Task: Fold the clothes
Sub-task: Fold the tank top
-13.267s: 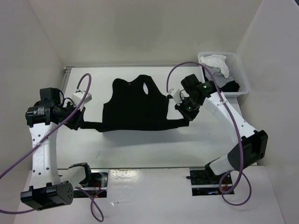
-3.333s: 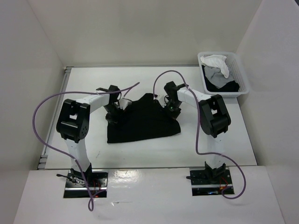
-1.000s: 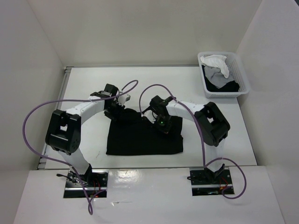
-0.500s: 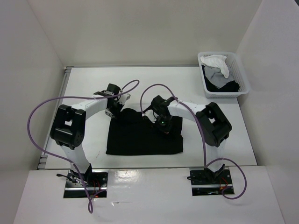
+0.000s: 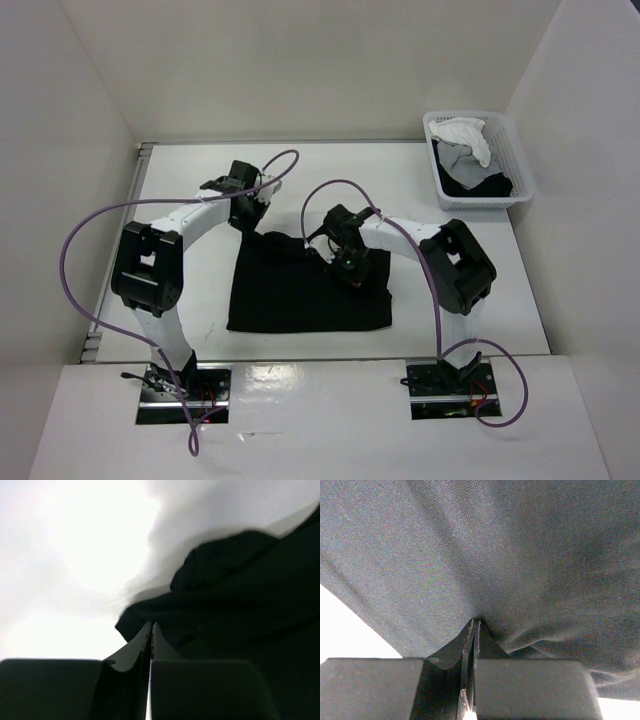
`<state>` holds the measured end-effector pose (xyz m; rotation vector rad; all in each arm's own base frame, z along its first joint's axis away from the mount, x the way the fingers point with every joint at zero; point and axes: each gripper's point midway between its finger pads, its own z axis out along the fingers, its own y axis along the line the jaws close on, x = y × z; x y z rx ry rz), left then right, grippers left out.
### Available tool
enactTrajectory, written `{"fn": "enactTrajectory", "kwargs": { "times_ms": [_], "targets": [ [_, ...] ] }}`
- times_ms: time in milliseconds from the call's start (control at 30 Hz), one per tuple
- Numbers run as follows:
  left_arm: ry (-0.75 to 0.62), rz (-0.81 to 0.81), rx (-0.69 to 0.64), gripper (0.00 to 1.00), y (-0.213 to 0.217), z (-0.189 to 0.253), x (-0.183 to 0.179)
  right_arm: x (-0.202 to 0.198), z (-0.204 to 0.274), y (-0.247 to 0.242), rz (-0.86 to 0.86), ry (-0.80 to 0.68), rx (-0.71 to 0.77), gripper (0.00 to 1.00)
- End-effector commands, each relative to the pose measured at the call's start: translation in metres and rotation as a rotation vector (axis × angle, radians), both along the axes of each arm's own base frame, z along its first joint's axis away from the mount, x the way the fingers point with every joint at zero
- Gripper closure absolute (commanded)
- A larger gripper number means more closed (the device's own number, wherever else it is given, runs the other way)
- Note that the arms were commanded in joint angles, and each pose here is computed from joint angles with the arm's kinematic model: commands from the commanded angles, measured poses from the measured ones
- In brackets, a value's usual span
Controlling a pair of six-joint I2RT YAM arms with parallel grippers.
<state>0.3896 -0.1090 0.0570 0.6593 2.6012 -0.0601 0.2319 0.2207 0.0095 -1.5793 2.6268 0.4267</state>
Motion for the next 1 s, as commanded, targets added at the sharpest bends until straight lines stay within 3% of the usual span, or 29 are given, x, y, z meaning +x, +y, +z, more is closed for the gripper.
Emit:
{"fn": "enactTrajectory", "kwargs": {
  "times_ms": [0, 233, 533, 633, 733, 833, 967],
  "targets": [
    [-0.079, -0.017, -0.009, 1.0, -0.003, 0.027, 0.024, 0.0, -0.018, -0.002, 0.007, -0.009, -0.006, 1.0],
    [-0.106, 0.019, -0.004, 1.0, 0.01, 0.032, 0.052, 0.0, -0.018, -0.002, 0.007, -0.009, -0.006, 1.0],
    [-0.032, 0.079, -0.051, 0.81, 0.021, 0.003, 0.06, -0.003, -0.017, -0.004, 0.007, -0.001, -0.011, 1.0],
    [-0.04, 0.078, -0.054, 0.68, 0.02, 0.0, 0.065, -0.005, -0.017, -0.006, 0.007, 0.006, -0.017, 1.0],
    [-0.047, 0.121, -0.065, 0.62, 0.029, 0.003, 0.069, -0.005, -0.017, -0.006, 0.007, 0.006, -0.017, 1.0],
    [-0.07, 0.099, -0.11, 0.6, 0.022, 0.02, 0.064, -0.005, -0.017, -0.006, 0.007, 0.006, -0.017, 1.0],
    [-0.059, 0.048, -0.135, 0.6, 0.02, 0.031, 0.03, -0.005, -0.017, -0.006, -0.002, 0.008, -0.018, 1.0]
  ]
}}
